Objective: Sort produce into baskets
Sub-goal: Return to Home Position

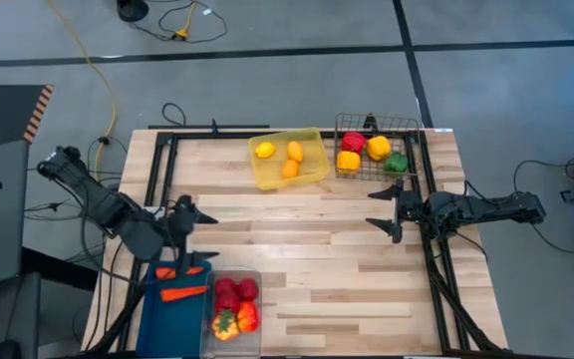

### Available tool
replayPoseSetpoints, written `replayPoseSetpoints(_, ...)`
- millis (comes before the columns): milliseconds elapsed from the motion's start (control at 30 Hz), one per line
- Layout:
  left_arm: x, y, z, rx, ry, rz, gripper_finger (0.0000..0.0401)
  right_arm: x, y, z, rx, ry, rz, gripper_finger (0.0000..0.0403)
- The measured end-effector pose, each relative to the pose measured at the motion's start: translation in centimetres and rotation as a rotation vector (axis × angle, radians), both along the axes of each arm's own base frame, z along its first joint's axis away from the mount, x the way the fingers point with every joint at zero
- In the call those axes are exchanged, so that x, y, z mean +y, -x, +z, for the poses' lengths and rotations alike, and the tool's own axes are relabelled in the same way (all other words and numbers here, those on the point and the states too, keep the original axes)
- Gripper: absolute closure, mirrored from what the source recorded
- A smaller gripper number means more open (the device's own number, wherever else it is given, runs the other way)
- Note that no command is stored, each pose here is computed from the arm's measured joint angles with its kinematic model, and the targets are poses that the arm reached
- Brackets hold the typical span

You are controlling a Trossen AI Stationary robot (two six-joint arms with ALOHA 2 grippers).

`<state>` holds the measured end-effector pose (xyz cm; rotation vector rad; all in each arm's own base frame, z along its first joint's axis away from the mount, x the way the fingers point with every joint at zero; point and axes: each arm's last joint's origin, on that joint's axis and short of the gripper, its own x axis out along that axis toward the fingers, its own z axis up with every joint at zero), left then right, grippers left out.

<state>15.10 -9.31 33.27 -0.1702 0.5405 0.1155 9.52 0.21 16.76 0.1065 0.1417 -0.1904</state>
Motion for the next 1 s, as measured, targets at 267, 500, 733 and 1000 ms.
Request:
replayPoseSetpoints(267, 1.6, 2.0, -5.6, -0.316, -0.052, -0.067, 0.0015, 0.0, 0.0, 0.0, 0.001, 0.008, 0.001, 0.0006)
replayPoseSetpoints(500, 4.0, 3.4, -9.1, -0.497, -0.092, -0.060, 0.0015, -0.1, 0.0, 0.0, 0.002, 0.018, -0.020, 0.0006)
replayPoseSetpoints(733, 6.3, 4.6, -11.2, -0.566, -0.141, -0.047, 0.0015, -0.1, 0.0, 0.0, 0.002, 0.018, -0.021, 0.0006)
replayPoseSetpoints(1000, 7.6, 5.4, -13.2, -0.607, -0.204, 0.005, 0.0015, -0.1, 0.0, 0.0, 0.002, 0.018, -0.021, 0.0006)
